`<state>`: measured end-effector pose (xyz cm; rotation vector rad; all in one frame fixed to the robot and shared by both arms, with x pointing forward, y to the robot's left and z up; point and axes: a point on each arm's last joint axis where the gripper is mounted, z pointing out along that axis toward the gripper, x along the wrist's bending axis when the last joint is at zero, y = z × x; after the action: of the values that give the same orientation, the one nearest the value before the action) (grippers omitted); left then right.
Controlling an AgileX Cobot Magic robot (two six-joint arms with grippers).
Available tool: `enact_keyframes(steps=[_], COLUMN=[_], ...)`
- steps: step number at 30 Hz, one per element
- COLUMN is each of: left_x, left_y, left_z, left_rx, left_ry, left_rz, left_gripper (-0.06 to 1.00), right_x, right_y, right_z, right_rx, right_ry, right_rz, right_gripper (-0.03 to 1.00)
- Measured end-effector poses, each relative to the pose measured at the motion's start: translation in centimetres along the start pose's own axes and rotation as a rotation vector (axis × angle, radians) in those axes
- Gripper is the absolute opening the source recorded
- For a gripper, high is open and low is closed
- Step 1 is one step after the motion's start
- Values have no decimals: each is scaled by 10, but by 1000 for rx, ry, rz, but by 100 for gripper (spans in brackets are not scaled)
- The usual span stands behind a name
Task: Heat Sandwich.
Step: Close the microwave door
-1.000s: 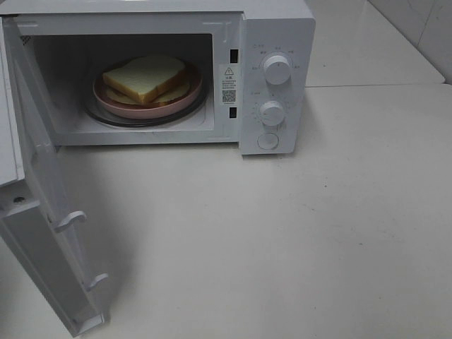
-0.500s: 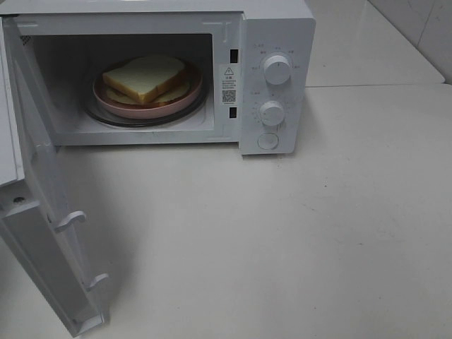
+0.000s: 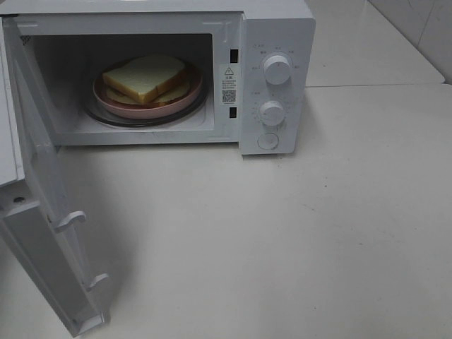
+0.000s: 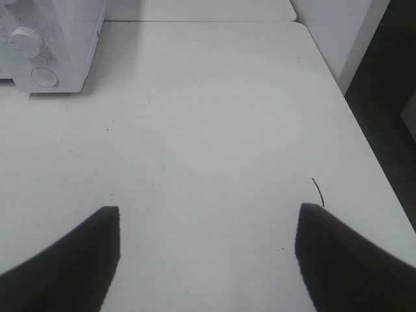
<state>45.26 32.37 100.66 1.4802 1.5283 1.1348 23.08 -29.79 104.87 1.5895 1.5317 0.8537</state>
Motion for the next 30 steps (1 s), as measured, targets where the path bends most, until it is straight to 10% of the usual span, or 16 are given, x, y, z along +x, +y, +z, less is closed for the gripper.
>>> enact_keyframes(steps=[30], left_x=[-101], left_y=[-31], left_z=[27], left_rx=[-72], left_ry=[-336], left_rz=[164], left_gripper=[0], right_x=[0], right_y=[0], right_z=[0], right_rx=[0], right_ry=[0], right_rz=[0], right_gripper=[73])
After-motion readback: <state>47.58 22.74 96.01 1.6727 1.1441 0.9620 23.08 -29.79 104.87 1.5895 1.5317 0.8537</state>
